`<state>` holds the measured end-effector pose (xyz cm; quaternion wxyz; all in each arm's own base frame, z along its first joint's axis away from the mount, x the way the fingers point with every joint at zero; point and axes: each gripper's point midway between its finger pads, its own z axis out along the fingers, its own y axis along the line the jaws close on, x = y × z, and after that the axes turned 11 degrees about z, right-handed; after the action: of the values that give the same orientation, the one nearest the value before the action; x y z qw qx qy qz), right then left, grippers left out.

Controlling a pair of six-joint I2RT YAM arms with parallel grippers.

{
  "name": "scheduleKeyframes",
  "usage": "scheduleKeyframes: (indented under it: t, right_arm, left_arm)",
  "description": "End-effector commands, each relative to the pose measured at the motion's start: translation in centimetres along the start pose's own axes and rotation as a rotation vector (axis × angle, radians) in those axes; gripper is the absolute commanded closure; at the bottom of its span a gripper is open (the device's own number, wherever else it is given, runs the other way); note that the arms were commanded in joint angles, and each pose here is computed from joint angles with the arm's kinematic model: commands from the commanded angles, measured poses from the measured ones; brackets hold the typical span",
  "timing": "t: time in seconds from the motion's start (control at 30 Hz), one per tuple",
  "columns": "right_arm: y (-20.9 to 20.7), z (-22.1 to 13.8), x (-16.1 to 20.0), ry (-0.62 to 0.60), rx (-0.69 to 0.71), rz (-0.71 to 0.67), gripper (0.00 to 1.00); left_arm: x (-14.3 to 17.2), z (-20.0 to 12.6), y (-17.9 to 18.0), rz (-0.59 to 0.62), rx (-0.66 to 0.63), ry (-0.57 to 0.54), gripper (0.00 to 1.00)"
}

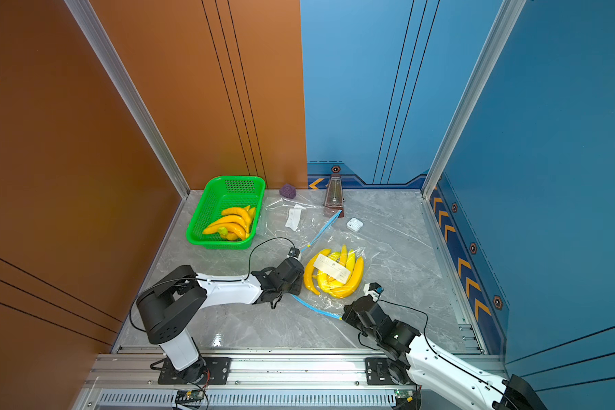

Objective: Open the zip-top bag and take out the banana
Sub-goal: Unzip the zipper on the zipper food storage bag.

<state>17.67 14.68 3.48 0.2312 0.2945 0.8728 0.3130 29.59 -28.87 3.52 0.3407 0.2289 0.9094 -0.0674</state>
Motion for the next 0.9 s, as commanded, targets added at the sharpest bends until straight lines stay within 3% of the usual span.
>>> scheduleKeyframes:
  t: [0.0, 0.13, 0.27, 0.4, 0.5, 0.63, 0.87]
  right_arm:
    - [-0.7, -0.5, -0.4, 0.002, 0.069, -0.053, 1.0]
    - [-0.1, -1.3, -1.0, 0.02, 0.088, -0.067, 1.0]
    - [0.7, -1.6, -1.5, 0.044, 0.062, -0.01, 1.0]
    - [2.3, -2.4, -1.7, 0.059, 0.029, -0.004, 1.0]
    - [3.4, -3.0, -1.8, 0.065, 0.011, -0.001, 1.0]
    - [4.4, -3.7, -1.8, 0.086, 0.006, 0.008, 1.0]
    - [4.8, -4.1, -2.0, 0.094, 0.016, 0.021, 1.0]
  left_arm:
    - [-0.9, -2.5, 0.0, 0.054, 0.014, -0.052, 0.5]
    - [-2.6, -7.2, 0.0, 0.208, -0.02, -0.188, 0.24]
    - [-3.6, -10.9, -4.3, 0.441, 0.073, -0.341, 0.17]
    - [-2.5, -12.7, -11.1, 0.649, 0.301, -0.511, 0.15]
    - [-1.3, -13.3, -14.7, 0.784, 0.396, -0.63, 0.15]
    - [-0.5, -13.4, -18.0, 0.942, 0.411, -0.732, 0.15]
    - [-1.2, -12.0, -19.9, 1.038, 0.355, -0.844, 0.24]
